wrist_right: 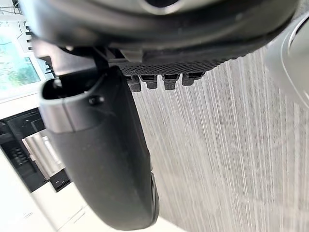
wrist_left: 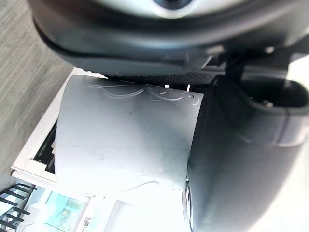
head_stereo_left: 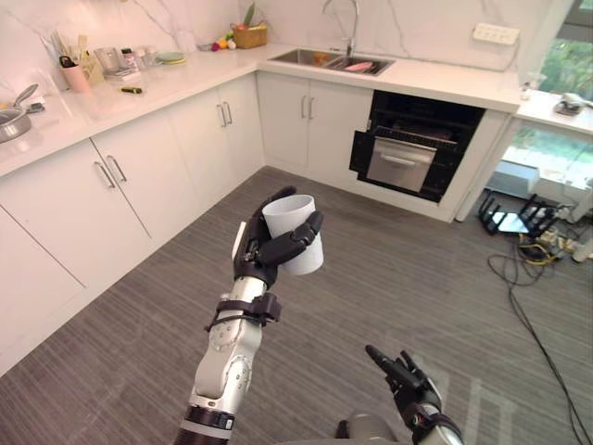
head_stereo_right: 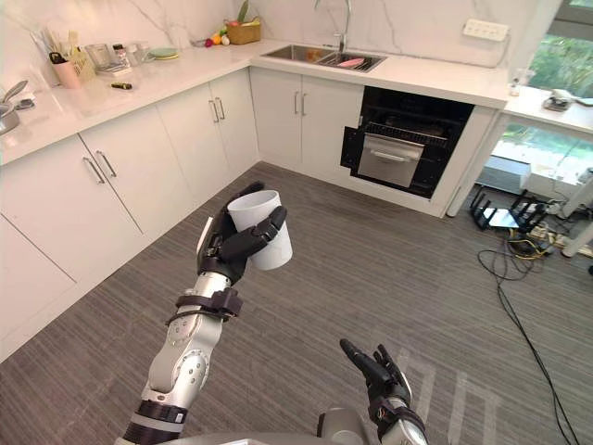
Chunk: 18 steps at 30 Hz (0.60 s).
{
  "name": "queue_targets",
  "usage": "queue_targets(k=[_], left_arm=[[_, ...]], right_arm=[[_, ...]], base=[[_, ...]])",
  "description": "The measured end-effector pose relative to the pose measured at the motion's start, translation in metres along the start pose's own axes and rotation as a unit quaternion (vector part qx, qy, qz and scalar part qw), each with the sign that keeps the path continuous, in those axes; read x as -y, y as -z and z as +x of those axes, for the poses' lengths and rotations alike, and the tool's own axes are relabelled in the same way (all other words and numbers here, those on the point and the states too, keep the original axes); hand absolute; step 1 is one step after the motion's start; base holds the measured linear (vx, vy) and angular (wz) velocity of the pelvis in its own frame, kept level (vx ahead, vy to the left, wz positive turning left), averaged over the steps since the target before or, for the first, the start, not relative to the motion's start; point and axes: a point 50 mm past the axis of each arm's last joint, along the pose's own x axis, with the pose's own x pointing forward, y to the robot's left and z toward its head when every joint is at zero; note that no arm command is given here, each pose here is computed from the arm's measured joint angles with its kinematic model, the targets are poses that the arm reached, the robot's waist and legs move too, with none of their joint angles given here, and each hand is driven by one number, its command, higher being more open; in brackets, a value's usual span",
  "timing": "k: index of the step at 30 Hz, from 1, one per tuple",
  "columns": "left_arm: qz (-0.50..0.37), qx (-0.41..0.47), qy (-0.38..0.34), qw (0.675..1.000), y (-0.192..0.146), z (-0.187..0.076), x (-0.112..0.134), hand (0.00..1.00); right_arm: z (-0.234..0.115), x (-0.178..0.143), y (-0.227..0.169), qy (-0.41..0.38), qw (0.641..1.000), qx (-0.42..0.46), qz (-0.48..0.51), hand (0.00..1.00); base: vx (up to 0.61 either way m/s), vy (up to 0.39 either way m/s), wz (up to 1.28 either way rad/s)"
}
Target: Walk over to the sink, pick up the cup, carry it to the dishwasher, place the cup inside the dishwasher, then close the dishwasher door
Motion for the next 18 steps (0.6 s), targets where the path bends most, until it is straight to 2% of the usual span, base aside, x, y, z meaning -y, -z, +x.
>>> queue_targets(k=[4,7,9,13,18], left_arm=[[-0.006,0.005,-0.009,1.000,-0.001,-0.001,-0.003,0.00],[-0.012,0.005,-0.032,0.999,0.000,-0.005,-0.013,0.00],[-0.010,-0.004,-0.049,0.999,0.004,-0.015,-0.024,0.00],[-0.012,-0.013,-0.069,0.997,0.007,-0.032,-0.032,0.00],[0.011,-0.007,-0.107,0.994,-0.001,-0.042,-0.056,0.00]], right_arm=[[-0.008,0.010,-0.010,0.012,0.999,0.037,-0.022,1.00],[-0.006,0.007,-0.021,0.006,0.997,0.076,-0.028,1.00],[-0.001,-0.006,-0.034,-0.014,0.994,0.104,-0.030,1.00],[0.009,-0.032,-0.070,-0.061,0.983,0.164,-0.048,1.00],[0.019,-0.039,-0.057,-0.070,0.988,0.122,-0.057,1.00]], base=[[0.45,-0.092,0.01],[0.34,0.005,-0.30],[0.46,0.058,-0.77],[0.46,0.233,-0.61],[0.45,0.292,-0.19]])
